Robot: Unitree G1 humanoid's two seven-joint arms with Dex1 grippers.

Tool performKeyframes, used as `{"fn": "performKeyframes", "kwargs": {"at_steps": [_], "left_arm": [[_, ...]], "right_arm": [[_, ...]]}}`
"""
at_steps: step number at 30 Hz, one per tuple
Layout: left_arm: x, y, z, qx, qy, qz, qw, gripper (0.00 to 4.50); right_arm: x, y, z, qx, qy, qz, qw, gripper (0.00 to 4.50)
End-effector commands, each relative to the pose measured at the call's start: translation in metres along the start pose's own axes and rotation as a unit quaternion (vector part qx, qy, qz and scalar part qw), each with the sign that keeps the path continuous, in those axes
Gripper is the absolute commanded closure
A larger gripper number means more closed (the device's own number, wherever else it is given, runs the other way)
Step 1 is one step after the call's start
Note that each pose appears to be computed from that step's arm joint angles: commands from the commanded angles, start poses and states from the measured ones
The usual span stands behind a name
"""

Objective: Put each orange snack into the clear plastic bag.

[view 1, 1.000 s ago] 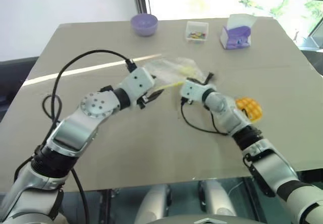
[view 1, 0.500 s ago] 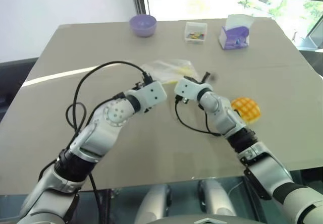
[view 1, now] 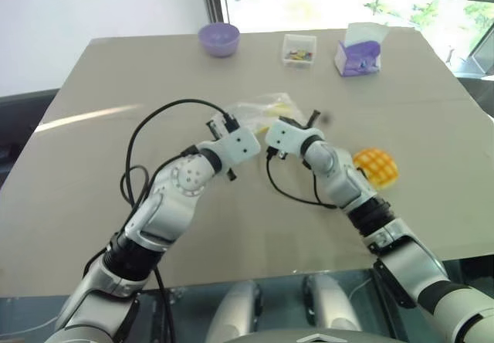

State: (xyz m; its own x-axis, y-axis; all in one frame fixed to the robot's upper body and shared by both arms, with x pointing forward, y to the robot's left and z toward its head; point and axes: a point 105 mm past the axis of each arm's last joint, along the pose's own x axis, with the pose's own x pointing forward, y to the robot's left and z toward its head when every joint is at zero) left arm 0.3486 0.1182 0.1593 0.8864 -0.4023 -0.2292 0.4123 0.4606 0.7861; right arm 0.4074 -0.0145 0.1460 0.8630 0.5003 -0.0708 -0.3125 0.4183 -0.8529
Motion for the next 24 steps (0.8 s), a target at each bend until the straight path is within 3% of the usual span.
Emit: {"fn": "performKeyframes", "kwargs": {"at_steps": [1,4,6,8,10,12,19,23,24], "left_arm": [[-0.002,0.014,0.006,0.015,-0.013,0.025,0.999,4.30],[-0.002,0.015,0.003,0.019,-0.008,0.026,0.999,4.30],[-0.002,0.016,0.000,0.022,-0.005,0.026,0.999,4.50],[-0.002,0.017,-0.003,0.018,-0.002,0.026,0.999,4.50],[-0.003,0.017,-0.006,0.011,0.002,0.022,1.000,4.50],[-0.003,0.018,-0.010,-0.002,0.005,0.019,1.000,4.50],[-0.005,0.019,-0.018,-0.026,0.001,0.006,1.000,4.50],[-0.005,0.018,-0.019,-0.032,-0.009,-0.004,0.999,4.50],[-0.006,0.019,-0.019,-0.032,-0.011,-0.005,0.999,4.50]], "right_arm": [[-0.002,-0.006,0.014,-0.012,-0.028,-0.009,0.999,4.50],[-0.004,-0.005,0.011,0.002,-0.032,0.011,0.999,4.50],[-0.007,-0.006,0.008,0.020,-0.028,0.025,0.999,3.86],[-0.009,-0.009,0.003,0.020,-0.027,0.025,0.999,2.96],[-0.012,-0.016,0.000,0.032,-0.030,0.007,0.999,2.34],[-0.021,-0.023,-0.003,0.089,-0.043,-0.010,0.995,1.59],[-0.067,-0.018,0.000,0.277,-0.111,0.037,0.954,1.59],[-0.080,-0.013,0.008,0.322,-0.122,0.043,0.938,2.58],[-0.080,-0.012,0.012,0.323,-0.124,0.045,0.937,3.09]]}}
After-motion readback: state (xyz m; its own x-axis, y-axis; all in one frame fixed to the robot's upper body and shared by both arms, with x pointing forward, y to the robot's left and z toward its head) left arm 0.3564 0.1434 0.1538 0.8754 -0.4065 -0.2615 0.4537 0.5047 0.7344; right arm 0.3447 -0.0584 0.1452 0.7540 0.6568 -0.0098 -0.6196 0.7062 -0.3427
